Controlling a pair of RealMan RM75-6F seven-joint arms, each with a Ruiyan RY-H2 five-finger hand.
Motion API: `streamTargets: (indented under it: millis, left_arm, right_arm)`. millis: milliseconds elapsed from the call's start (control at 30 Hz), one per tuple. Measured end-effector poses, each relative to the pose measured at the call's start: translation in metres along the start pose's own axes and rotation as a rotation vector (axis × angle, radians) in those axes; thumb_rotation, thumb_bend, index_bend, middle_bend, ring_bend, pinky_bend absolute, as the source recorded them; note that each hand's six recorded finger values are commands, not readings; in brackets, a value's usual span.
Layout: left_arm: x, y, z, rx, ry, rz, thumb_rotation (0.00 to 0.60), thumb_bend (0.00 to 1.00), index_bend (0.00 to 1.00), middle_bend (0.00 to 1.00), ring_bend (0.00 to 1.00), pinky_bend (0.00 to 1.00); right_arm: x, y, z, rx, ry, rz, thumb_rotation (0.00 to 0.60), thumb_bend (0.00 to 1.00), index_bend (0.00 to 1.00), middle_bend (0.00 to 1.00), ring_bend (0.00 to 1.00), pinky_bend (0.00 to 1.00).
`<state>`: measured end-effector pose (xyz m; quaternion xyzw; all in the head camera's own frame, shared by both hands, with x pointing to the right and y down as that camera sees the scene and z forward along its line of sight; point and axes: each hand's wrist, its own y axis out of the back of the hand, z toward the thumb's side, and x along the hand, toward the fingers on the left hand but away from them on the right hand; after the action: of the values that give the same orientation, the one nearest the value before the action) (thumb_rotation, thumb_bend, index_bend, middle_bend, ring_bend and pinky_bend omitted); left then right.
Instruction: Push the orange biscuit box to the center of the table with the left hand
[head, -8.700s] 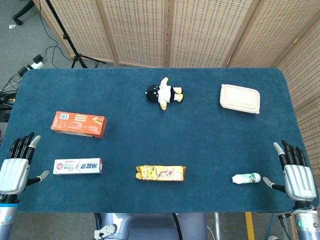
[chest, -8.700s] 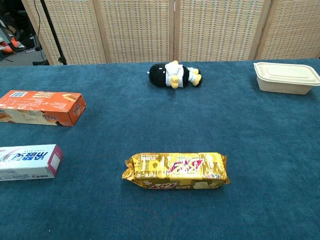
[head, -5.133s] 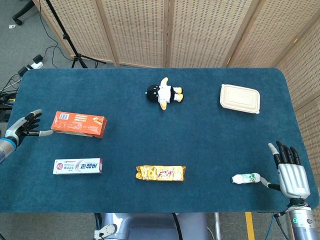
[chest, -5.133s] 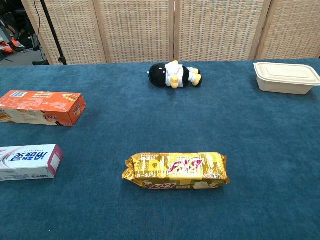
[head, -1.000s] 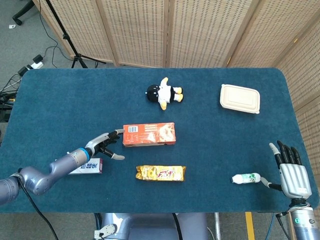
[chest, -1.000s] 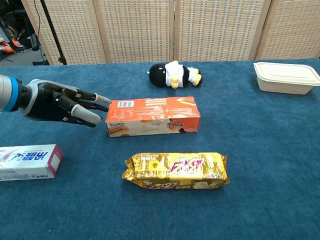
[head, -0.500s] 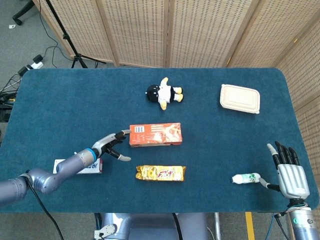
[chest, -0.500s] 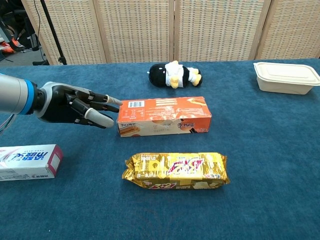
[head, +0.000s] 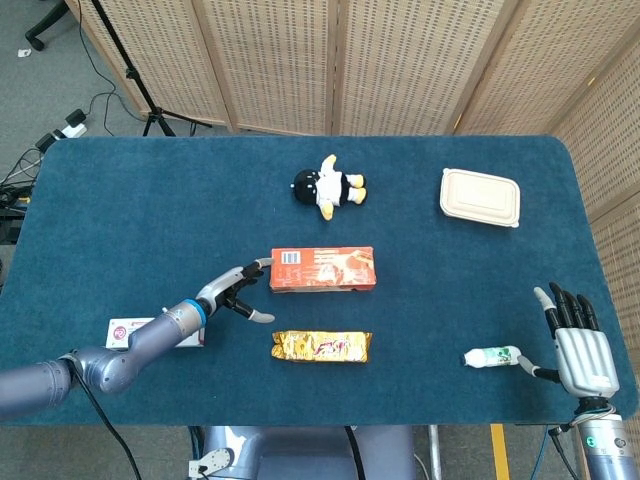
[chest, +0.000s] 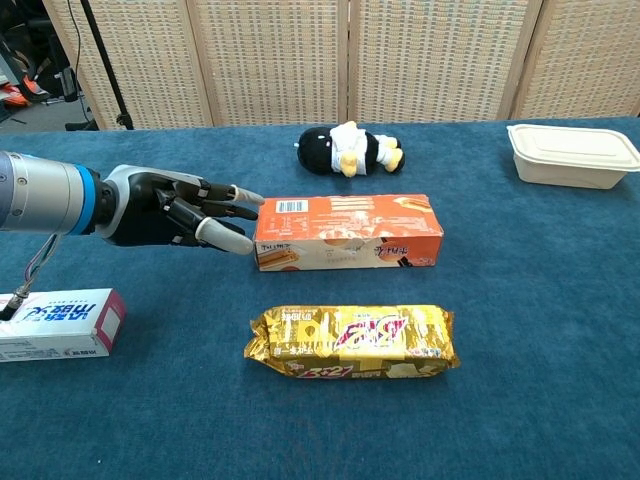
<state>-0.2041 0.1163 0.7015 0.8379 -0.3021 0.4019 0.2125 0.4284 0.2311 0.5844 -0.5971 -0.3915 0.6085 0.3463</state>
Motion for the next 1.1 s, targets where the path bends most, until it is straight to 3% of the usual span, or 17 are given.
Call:
streamTargets:
  millis: [433, 700, 900, 1100]
  left_arm:
    - [0.012, -0.015, 0.001, -0.006, 0.008, -0.016, 0.6, 0.01, 0.0, 0.0, 0.0, 0.0]
    - [0.012, -0.012, 0.008, 0.007, -0.014, 0.003, 0.6, 0.01, 0.0, 0.0, 0.0, 0.0]
    - [-0.006, 0.001, 0.016, 0.03, -0.046, 0.033, 0.6, 0.0, 0.0, 0.0, 0.0, 0.0]
    - [-0.042, 0.038, 0.015, 0.214, -0.071, 0.141, 0.6, 0.0, 0.0, 0.0, 0.0, 0.0]
  right_arm:
    - [0.0, 0.001, 0.0, -0.007, 0.003, -0.001, 0.6, 0.05, 0.02, 0.0, 0.0, 0.0]
    - [0.0, 0.002, -0.001, -0.01, 0.003, -0.004, 0.6, 0.05, 0.02, 0.0, 0.0, 0.0]
    - [0.0, 0.004, -0.004, -0.018, -0.006, -0.008, 0.6, 0.05, 0.02, 0.0, 0.0, 0.0]
    - [0.0, 0.005, -0.005, -0.019, -0.008, -0.01, 0.6, 0.05, 0.02, 0.0, 0.0, 0.0]
